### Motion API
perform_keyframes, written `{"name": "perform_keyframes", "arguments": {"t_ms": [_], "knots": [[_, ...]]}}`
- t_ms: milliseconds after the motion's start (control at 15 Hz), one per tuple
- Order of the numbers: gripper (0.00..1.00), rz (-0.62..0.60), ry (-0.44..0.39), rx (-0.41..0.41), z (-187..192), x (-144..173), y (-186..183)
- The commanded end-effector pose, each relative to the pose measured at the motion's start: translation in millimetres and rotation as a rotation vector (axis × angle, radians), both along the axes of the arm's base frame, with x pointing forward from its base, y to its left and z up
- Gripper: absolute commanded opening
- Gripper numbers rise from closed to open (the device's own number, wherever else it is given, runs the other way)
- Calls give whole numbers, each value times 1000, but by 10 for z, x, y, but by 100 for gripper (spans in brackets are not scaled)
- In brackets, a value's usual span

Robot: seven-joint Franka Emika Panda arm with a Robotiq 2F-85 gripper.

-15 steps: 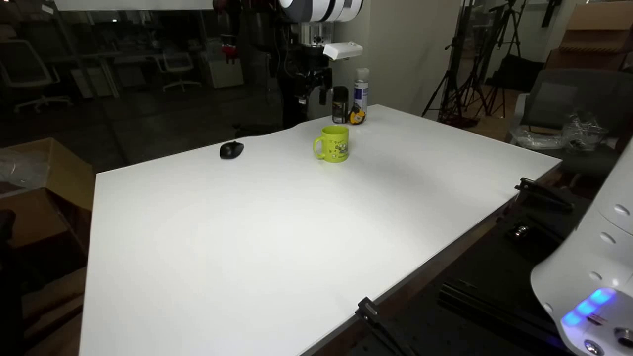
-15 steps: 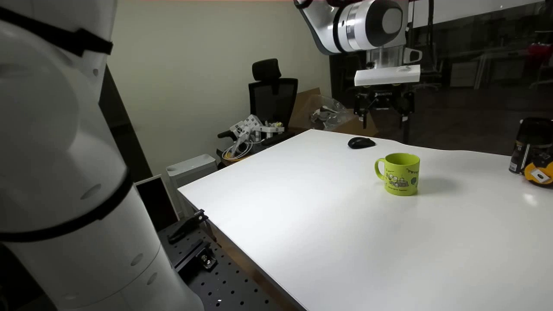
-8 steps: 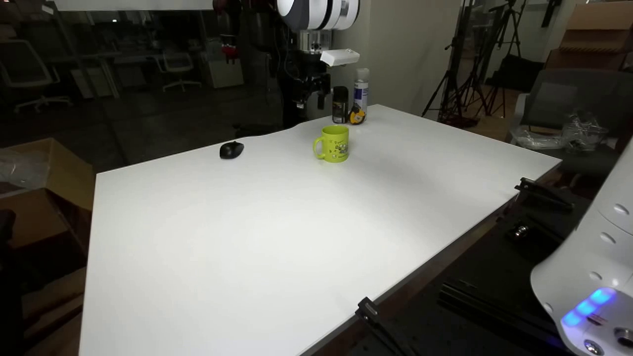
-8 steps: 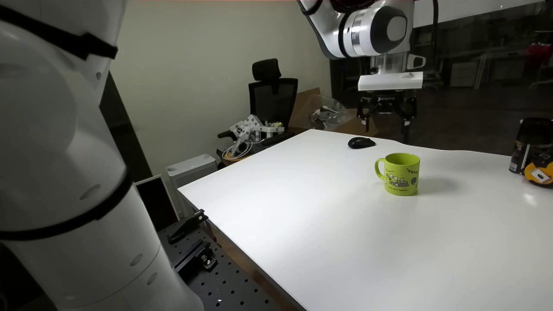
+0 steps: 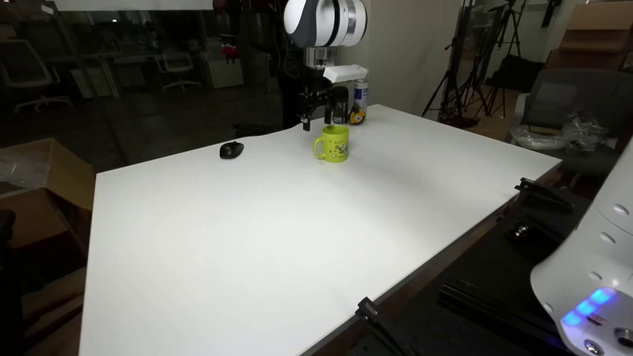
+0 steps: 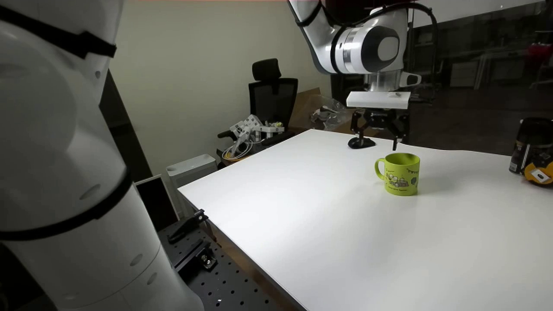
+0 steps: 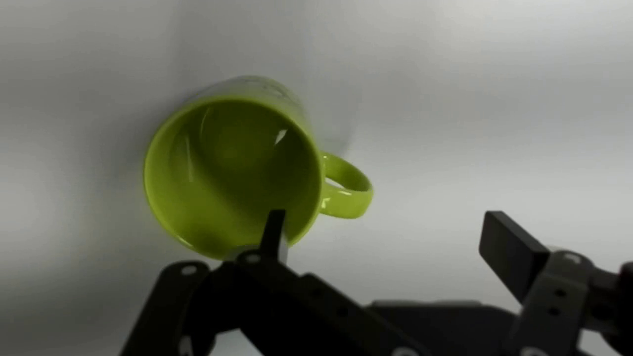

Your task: Slide the yellow mug to the left

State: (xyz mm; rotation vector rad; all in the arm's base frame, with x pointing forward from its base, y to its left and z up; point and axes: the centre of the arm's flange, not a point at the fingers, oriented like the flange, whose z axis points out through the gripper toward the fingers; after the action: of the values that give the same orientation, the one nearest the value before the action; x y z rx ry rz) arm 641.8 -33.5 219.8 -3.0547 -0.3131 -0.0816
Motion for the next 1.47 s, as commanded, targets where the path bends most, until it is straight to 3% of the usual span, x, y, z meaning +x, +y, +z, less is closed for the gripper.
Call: {"name": "perform_keyframes", "arguments": {"t_ms": [0,600,1400], "knots": [[100,-111,-32,9,14,-454,102],[100,-93,-136,-3,6,-618,-143],[100,48,-105,22,-36,-527,-591]]}}
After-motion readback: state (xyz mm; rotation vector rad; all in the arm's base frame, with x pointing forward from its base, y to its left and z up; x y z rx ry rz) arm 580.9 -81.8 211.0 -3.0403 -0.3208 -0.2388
